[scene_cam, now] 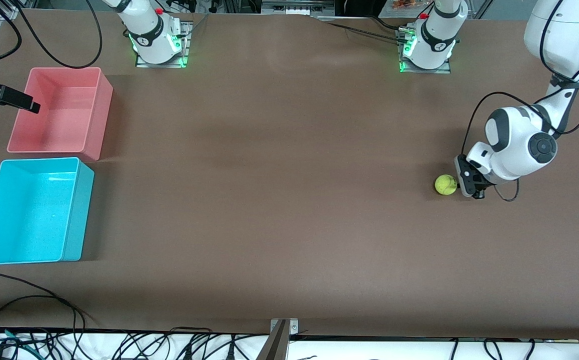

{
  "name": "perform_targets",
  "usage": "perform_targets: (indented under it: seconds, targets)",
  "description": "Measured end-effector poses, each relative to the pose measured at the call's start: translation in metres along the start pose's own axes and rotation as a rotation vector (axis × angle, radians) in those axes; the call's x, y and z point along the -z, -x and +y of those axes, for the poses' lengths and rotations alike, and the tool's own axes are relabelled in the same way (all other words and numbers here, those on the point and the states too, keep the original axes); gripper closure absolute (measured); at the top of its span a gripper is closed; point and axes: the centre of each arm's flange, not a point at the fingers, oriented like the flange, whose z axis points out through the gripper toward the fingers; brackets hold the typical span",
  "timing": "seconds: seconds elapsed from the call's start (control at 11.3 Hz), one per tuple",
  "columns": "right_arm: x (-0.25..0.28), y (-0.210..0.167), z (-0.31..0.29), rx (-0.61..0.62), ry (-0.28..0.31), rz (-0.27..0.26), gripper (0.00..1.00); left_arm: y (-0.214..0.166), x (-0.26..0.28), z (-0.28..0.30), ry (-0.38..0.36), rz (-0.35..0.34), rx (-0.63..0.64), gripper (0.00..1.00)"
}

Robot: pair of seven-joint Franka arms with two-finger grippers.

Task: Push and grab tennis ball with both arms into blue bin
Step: 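Push the tennis ball with the left gripper toward the blue bin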

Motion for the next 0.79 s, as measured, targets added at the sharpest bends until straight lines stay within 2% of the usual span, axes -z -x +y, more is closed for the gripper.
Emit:
perform_targets:
  seconds: [0.09, 0.18, 0.35, 0.44, 0.53, 0.79]
  targets:
    - [0.000, 0.000, 0.000, 0.000, 0.000, 0.000, 0.00, -0.016, -0.001, -0.003, -0.006, 0.017, -0.002, 0.99]
    - [-0.001, -0.001, 0.000, 0.001, 0.001, -0.003, 0.00, -0.049, 0.003, -0.009, -0.020, 0.047, 0.019, 0.99]
    - [-0.007, -0.006, -0.001, 0.001, 0.004, -0.014, 0.00, -0.154, 0.017, -0.004, -0.031, 0.114, 0.116, 0.99]
    - [-0.009, -0.007, -0.001, 0.000, 0.005, -0.014, 0.00, -0.188, 0.021, 0.004, -0.028, 0.128, 0.140, 0.99]
    - [-0.010, -0.009, -0.001, 0.000, 0.005, -0.011, 0.00, -0.197, 0.021, 0.007, -0.026, 0.129, 0.146, 0.99]
    - [-0.011, -0.014, -0.002, 0.000, 0.004, 0.007, 0.00, -0.166, 0.018, -0.004, -0.028, 0.123, 0.167, 0.99]
